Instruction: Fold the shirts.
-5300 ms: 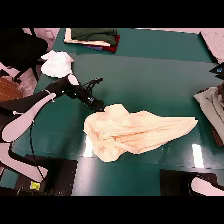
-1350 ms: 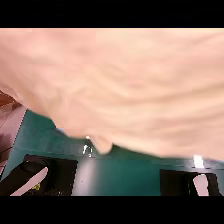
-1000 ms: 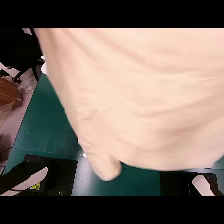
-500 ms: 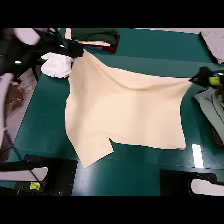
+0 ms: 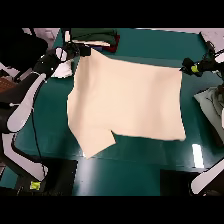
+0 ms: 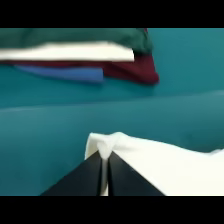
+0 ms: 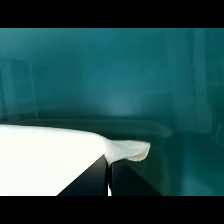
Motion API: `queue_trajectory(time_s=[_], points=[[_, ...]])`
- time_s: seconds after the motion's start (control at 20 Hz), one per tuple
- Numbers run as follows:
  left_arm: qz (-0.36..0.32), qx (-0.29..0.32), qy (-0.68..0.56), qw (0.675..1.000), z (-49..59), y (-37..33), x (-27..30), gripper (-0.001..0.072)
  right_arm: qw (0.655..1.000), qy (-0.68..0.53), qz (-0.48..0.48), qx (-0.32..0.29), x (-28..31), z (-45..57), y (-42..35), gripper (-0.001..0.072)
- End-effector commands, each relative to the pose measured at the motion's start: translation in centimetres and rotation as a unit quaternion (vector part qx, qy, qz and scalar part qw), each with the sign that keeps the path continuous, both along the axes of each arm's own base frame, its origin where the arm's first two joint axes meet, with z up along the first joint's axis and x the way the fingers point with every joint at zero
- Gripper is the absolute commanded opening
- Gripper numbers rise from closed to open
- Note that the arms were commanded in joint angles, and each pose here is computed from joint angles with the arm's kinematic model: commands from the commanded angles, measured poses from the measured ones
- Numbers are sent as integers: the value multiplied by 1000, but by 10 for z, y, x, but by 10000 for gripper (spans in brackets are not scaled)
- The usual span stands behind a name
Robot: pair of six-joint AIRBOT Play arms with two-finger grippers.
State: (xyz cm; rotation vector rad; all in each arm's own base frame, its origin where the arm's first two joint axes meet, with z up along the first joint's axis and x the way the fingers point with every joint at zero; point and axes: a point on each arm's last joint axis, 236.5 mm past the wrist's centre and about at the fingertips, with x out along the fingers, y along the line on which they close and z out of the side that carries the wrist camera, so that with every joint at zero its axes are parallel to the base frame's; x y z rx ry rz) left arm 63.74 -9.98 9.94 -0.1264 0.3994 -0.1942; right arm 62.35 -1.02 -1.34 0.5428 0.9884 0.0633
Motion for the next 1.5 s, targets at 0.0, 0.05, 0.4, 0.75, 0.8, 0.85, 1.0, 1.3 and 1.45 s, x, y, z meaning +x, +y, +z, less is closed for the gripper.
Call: queue_trajectory(time_s=[0.0, 0.05, 0.4, 0.75, 0.8, 0.85, 1.0, 1.3, 1.45], points=[[12, -4, -2, 1000, -19, 3, 16, 32, 1000, 1, -30, 6, 15, -19, -7, 16], [8, -8, 17, 1000, -33, 0, 16, 32, 999, 8, -31, 20, 13, -25, -2, 16], [-22, -5, 76, 997, -49, -12, 5, 32, 999, -38, 31, 18, 0, 30, 6, 16], [6, 50, 234, 971, -60, 16, -59, 29, 996, 7, 90, 16, -58, 67, 14, 16], [1, 68, 261, 963, -60, 21, -74, 29, 995, 23, 96, 20, -68, 61, 17, 16], [-3, 77, 279, 957, -58, 23, -87, 29, 994, 38, 101, 23, -78, 55, 19, 16], [-22, 97, 363, 927, -68, 27, -138, 30, 989, 82, 118, 33, -108, 36, 31, 16], [-63, 117, 472, 871, -81, 30, -216, 31, 981, 133, 136, 43, -153, 17, 40, 16], [-77, 126, 498, 854, -78, 33, -240, 31, 975, 158, 148, 50, -175, 12, 45, 16]])
